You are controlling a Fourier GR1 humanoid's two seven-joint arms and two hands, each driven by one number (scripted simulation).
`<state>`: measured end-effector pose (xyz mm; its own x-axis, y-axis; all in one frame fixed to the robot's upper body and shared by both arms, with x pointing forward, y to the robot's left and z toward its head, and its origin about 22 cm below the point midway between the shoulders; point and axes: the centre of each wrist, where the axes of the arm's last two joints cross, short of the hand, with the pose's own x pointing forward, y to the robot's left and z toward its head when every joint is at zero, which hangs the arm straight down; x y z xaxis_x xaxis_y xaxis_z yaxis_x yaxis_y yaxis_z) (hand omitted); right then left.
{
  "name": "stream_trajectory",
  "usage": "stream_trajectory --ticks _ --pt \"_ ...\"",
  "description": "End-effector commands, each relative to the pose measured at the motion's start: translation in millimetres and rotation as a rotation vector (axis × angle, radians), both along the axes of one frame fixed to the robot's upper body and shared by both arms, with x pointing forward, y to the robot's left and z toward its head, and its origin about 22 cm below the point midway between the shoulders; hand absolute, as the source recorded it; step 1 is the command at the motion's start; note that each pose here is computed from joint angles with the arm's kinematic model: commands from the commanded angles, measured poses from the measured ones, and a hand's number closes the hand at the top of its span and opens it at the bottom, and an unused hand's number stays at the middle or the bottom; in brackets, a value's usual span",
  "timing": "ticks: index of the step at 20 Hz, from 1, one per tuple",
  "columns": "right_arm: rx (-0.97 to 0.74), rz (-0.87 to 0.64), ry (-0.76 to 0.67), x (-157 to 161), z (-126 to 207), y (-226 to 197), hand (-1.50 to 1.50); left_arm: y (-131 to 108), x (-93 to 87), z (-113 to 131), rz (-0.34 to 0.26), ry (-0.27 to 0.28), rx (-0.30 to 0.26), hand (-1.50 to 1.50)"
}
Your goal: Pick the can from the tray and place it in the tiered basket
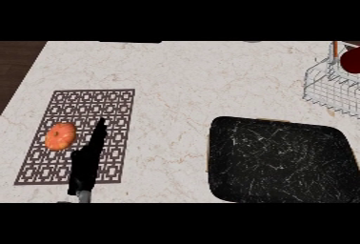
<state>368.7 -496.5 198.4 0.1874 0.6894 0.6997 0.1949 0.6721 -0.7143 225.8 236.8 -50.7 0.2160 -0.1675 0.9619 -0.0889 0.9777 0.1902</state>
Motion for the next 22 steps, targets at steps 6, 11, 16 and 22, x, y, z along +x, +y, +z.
stream_trajectory --ticks 6,11,16,22 --pt "0.365 0.025 -0.150 -5 -4 -12 -1.50 12 -14.7 -2 -0.010 0.046 0.014 0.00" --pt "0.433 -0.065 -0.305 -24 14 -36 -1.50 2 -19.4 -5 0.025 0.037 -0.010 0.00" --pt "0.416 -0.336 -0.456 -57 32 -68 -1.50 -11 -0.8 4 0.003 0.017 0.000 0.00" --pt "0.446 -0.445 -0.439 -135 57 -122 -1.50 9 -9.1 -7 0.030 0.033 -0.009 0.00"
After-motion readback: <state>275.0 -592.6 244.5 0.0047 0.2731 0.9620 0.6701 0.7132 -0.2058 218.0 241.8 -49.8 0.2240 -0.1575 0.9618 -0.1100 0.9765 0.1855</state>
